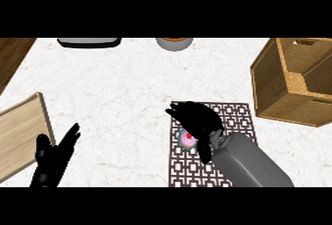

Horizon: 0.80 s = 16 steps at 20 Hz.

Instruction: Pick the cupcake from the placemat and place it in the basket

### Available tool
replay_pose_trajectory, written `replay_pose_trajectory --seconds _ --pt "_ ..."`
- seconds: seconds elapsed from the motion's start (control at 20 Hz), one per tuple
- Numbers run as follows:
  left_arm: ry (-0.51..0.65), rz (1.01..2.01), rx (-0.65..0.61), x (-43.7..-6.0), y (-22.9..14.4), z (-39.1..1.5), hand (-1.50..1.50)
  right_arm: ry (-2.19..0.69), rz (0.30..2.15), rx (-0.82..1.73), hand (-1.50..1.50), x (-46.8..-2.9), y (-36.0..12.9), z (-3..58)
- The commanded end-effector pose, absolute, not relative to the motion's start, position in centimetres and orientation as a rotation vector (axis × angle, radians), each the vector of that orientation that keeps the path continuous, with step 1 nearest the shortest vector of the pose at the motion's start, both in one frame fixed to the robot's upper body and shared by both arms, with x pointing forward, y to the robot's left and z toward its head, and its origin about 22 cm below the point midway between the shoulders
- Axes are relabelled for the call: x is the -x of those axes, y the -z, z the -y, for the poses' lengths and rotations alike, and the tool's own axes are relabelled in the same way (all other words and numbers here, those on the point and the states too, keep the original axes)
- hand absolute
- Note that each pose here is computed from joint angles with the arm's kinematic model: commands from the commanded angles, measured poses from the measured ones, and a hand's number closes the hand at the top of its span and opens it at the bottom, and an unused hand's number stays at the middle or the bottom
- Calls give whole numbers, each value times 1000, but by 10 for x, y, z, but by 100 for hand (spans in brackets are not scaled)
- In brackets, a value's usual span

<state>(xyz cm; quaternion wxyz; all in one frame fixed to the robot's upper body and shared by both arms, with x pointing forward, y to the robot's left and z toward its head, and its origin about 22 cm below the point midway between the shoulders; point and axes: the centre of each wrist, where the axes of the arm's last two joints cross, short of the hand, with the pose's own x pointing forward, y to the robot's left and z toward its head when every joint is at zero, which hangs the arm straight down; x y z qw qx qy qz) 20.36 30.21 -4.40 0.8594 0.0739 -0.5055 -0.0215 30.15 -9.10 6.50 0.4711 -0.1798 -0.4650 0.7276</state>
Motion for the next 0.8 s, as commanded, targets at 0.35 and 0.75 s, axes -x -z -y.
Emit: replay_pose_trajectory --seconds 0.35,0.75 --pt "28 1011 -155 -204 32 -297 0 -1783 1149 450 -150 -304 -44 93" --pt "47 1020 -154 -214 49 -281 0 -1788 1128 436 150 -305 -12 79"
